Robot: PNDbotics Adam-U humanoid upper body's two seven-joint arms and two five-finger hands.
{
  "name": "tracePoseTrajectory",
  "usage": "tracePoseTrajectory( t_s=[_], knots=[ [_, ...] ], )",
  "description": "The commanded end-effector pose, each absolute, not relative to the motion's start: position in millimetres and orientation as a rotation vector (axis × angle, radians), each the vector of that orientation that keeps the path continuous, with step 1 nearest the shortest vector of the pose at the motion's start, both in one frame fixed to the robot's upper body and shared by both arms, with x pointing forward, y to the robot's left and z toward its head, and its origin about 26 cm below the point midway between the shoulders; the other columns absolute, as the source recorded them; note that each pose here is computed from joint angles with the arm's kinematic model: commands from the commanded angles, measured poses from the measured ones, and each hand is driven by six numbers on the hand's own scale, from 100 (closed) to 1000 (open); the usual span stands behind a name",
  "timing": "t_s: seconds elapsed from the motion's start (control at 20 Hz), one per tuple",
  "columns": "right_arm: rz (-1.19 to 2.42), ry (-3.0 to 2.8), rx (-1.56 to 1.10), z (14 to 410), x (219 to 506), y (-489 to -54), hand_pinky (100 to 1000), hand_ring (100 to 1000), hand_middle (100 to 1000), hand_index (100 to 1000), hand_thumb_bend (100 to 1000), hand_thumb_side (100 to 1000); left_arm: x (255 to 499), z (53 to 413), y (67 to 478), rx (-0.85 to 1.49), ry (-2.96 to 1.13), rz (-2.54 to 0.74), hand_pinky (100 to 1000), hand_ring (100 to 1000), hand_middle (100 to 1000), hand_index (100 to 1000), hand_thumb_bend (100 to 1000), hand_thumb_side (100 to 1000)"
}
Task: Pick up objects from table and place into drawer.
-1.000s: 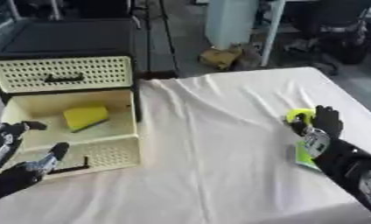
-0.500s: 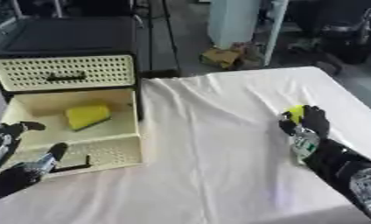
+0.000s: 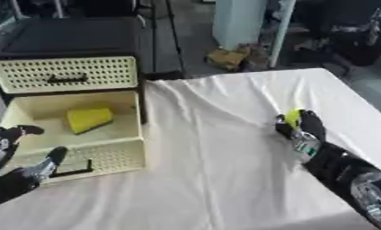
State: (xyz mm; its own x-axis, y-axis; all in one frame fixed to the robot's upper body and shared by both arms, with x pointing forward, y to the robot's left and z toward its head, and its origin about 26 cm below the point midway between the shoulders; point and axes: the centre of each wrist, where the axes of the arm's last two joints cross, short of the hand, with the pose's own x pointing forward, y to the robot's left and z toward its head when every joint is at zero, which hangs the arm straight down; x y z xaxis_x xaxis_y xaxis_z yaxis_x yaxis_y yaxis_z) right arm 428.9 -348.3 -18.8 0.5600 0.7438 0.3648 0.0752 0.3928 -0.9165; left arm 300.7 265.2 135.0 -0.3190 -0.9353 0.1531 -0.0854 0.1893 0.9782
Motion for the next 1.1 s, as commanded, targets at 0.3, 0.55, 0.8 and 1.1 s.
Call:
tracePoseTrajectory(
  t_s=[0.3,0.55,0.8,1.1],
  knots=[
    [0.577,-0.856,-0.994,-18.8,430.3,-344.3,585,805,805,845,252,418,300.6,145.4,266.3,1.017,-1.632,-1.233,100,100,100,784,472,1000],
    [0.582,-0.827,-1.001,-18.3,430.0,-346.1,537,757,753,779,100,100,300.7,145.7,266.3,1.017,-1.632,-1.232,100,100,100,783,470,1000],
    [0.560,-0.867,-1.103,-17.1,430.7,-346.7,480,677,680,695,100,100,300.7,145.6,266.6,1.017,-1.630,-1.234,100,100,100,783,470,1000],
    [0.470,-1.033,-1.280,-9.8,435.5,-346.7,212,476,377,423,100,258,300.8,145.1,267.0,1.018,-1.626,-1.238,100,100,100,783,469,1000]
  ],
)
